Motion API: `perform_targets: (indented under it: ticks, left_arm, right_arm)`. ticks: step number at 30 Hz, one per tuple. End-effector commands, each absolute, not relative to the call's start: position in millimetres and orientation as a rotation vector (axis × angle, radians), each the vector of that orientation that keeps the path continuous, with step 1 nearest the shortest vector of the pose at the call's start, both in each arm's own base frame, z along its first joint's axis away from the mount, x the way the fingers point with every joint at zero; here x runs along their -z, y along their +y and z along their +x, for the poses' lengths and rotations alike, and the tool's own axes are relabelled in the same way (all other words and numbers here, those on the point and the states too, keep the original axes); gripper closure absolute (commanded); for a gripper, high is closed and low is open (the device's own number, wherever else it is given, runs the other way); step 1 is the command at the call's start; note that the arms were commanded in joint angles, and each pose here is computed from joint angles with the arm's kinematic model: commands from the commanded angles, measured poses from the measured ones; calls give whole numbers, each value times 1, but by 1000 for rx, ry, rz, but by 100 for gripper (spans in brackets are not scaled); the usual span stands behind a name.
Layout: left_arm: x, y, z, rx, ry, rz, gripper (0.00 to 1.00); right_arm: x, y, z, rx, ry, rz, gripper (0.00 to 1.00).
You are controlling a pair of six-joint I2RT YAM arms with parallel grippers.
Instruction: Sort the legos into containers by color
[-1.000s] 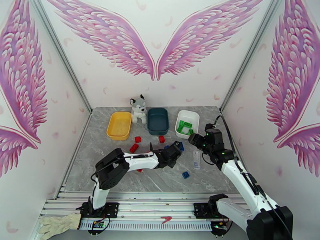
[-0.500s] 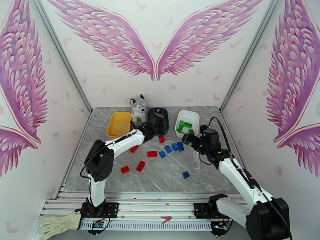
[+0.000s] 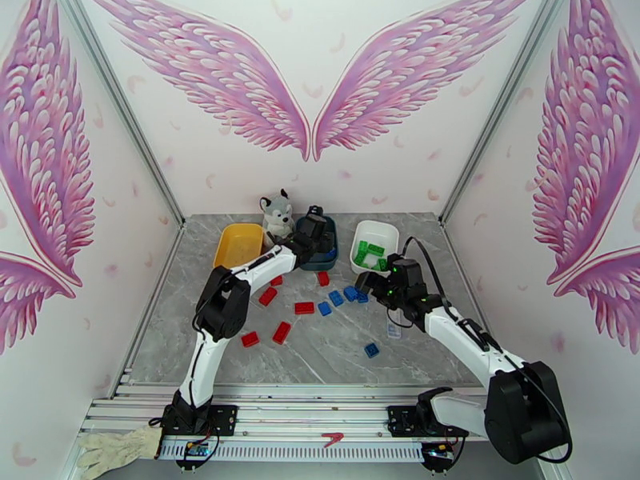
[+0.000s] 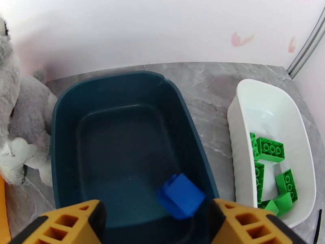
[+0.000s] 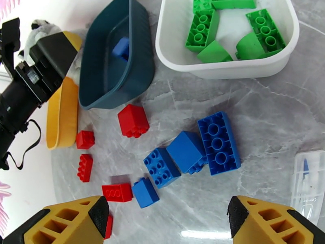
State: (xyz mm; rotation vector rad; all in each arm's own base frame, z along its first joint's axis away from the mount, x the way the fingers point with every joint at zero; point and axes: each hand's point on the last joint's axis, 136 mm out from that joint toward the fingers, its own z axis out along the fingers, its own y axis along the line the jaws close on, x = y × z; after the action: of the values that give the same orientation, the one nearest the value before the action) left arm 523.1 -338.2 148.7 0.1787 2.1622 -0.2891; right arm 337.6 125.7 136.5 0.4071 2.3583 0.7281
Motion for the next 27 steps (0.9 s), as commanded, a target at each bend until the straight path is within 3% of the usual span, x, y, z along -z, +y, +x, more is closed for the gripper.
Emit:
perform_targets:
  ticks: [1,9,16,27]
  left_arm:
    - [-202,-345,492,336,2070,198,30]
    - [-181,-345,408,421,2089,257,28]
    - [-123,-345,345,463,2219,439,24]
    - [-57,-355,333,438,2310,642,22]
  right_arm:
    - [-153,117,339,-650,2319,382,16]
    - [-158,115,337,-632,2300,357,10]
    - [-159,126,335,-718,2288,329,3]
    - [-166,131,333,-764,2272,315,3]
